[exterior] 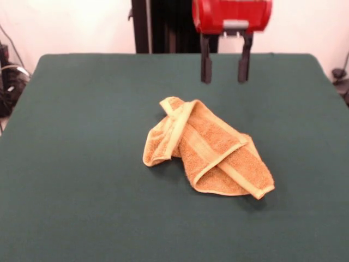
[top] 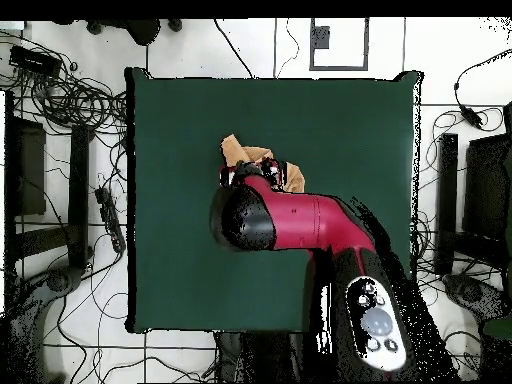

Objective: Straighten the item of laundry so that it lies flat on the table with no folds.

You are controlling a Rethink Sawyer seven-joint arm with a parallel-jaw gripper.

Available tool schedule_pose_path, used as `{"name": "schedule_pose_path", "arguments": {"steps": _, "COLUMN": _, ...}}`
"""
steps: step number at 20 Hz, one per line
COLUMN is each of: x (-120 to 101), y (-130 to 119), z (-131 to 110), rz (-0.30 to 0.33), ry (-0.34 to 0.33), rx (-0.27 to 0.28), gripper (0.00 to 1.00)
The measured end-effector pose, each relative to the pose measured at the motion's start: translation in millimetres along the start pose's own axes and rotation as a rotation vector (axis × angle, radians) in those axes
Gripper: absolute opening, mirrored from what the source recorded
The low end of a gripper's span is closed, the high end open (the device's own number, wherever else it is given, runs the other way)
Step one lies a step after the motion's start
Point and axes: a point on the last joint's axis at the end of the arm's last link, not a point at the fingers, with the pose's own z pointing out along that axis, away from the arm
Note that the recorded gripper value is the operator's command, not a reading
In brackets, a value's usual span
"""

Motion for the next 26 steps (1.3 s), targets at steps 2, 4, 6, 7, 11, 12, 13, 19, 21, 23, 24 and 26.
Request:
{"name": "schedule_pose_path", "arguments": {"steps": 2, "x": -5.4, "y": 0.5, "z": 16.5, "rz": 0.001, "ry": 0.0, "rx": -0.004, "gripper": 1.0}}
{"name": "schedule_pose_path", "arguments": {"steps": 4, "x": -9.8, "y": 1.1, "z": 36.1, "rz": 0.004, "ry": 0.001, "rx": -0.009, "gripper": 1.0}}
{"name": "schedule_pose_path", "arguments": {"steps": 6, "x": -11.7, "y": 2.2, "z": 51.9, "rz": 0.005, "ry": 0.004, "rx": -0.014, "gripper": 1.0}}
{"name": "schedule_pose_path", "arguments": {"steps": 7, "x": -12.0, "y": 2.7, "z": 57.8, "rz": 0.006, "ry": 0.006, "rx": -0.015, "gripper": 1.0}}
{"name": "schedule_pose_path", "arguments": {"steps": 11, "x": -11.8, "y": 1.9, "z": 80.5, "rz": 0.013, "ry": 0.013, "rx": -0.021, "gripper": 1.0}}
{"name": "schedule_pose_path", "arguments": {"steps": 12, "x": -11.6, "y": 1.8, "z": 85.1, "rz": 0.014, "ry": 0.014, "rx": -0.022, "gripper": 1.0}}
{"name": "schedule_pose_path", "arguments": {"steps": 13, "x": -11.6, "y": 1.8, "z": 87.2, "rz": 0.014, "ry": 0.015, "rx": -0.022, "gripper": 1.0}}
{"name": "schedule_pose_path", "arguments": {"steps": 19, "x": -8.2, "y": 1.2, "z": 100.0, "rz": 0.04, "ry": 0.024, "rx": -0.048, "gripper": 1.0}}
{"name": "schedule_pose_path", "arguments": {"steps": 21, "x": -7.0, "y": 0.9, "z": 106.7, "rz": 0.059, "ry": 0.027, "rx": -0.068, "gripper": 1.0}}
{"name": "schedule_pose_path", "arguments": {"steps": 23, "x": -5.4, "y": 0.8, "z": 115.0, "rz": 0.078, "ry": 0.03, "rx": -0.089, "gripper": 1.0}}
{"name": "schedule_pose_path", "arguments": {"steps": 24, "x": -3.3, "y": 0.6, "z": 123.6, "rz": 0.094, "ry": 0.034, "rx": -0.109, "gripper": 1.0}}
{"name": "schedule_pose_path", "arguments": {"steps": 26, "x": 0.5, "y": 0.7, "z": 137.8, "rz": 0.121, "ry": 0.04, "rx": -0.139, "gripper": 1.0}}
